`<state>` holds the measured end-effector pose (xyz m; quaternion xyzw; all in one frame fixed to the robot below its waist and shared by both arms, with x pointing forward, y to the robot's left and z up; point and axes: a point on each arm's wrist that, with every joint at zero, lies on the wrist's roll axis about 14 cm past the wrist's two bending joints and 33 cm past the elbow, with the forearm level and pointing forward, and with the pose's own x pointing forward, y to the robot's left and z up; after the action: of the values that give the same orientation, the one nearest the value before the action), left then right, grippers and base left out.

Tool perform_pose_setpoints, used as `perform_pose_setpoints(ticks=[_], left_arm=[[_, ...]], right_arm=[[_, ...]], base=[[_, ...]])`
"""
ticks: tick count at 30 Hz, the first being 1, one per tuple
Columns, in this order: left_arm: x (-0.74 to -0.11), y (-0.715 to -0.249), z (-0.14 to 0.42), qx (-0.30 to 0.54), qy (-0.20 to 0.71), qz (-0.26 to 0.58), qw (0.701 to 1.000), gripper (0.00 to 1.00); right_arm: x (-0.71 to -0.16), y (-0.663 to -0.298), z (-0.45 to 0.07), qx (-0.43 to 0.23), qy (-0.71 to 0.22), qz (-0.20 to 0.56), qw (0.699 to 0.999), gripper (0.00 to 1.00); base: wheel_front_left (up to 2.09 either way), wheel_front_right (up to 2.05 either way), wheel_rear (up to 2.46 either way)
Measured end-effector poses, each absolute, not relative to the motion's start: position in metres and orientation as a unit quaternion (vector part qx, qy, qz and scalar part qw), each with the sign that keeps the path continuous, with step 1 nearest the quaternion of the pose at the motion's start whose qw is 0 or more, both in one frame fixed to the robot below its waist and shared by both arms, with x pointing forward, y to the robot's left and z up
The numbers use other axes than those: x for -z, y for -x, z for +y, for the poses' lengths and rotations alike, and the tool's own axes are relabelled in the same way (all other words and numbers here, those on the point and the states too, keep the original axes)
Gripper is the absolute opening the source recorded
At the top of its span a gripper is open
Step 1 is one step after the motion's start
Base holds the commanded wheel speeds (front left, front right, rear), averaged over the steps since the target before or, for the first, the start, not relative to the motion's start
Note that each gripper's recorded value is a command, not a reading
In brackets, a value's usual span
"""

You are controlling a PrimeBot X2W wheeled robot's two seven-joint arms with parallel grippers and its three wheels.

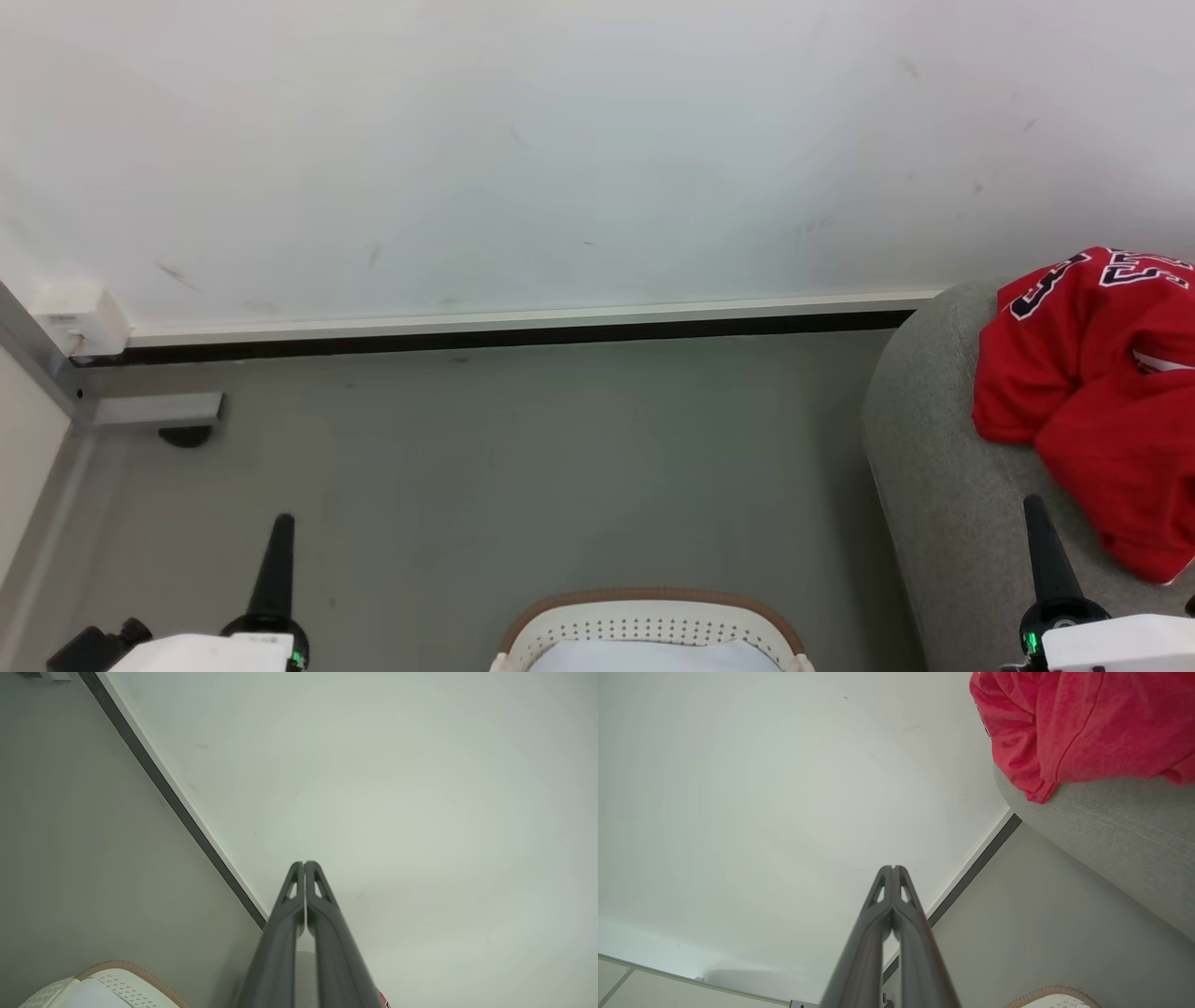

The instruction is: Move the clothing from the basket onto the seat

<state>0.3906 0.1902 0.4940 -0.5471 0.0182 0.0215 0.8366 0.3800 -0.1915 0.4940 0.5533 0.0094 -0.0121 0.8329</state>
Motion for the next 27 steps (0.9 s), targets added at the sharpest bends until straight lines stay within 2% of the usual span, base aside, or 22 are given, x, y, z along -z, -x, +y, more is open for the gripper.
perform_pose_setpoints(ticks=[27], left_arm=[[-0.502, -0.3902, 0.1946, -0.014, 0.639, 0.012, 0.769, 0.0]], right_arm=[[-0.5005, -0.3844, -0.1977, 0.011, -0.643, 0.005, 0.766, 0.0]], base=[[0.0, 0.0, 0.0]])
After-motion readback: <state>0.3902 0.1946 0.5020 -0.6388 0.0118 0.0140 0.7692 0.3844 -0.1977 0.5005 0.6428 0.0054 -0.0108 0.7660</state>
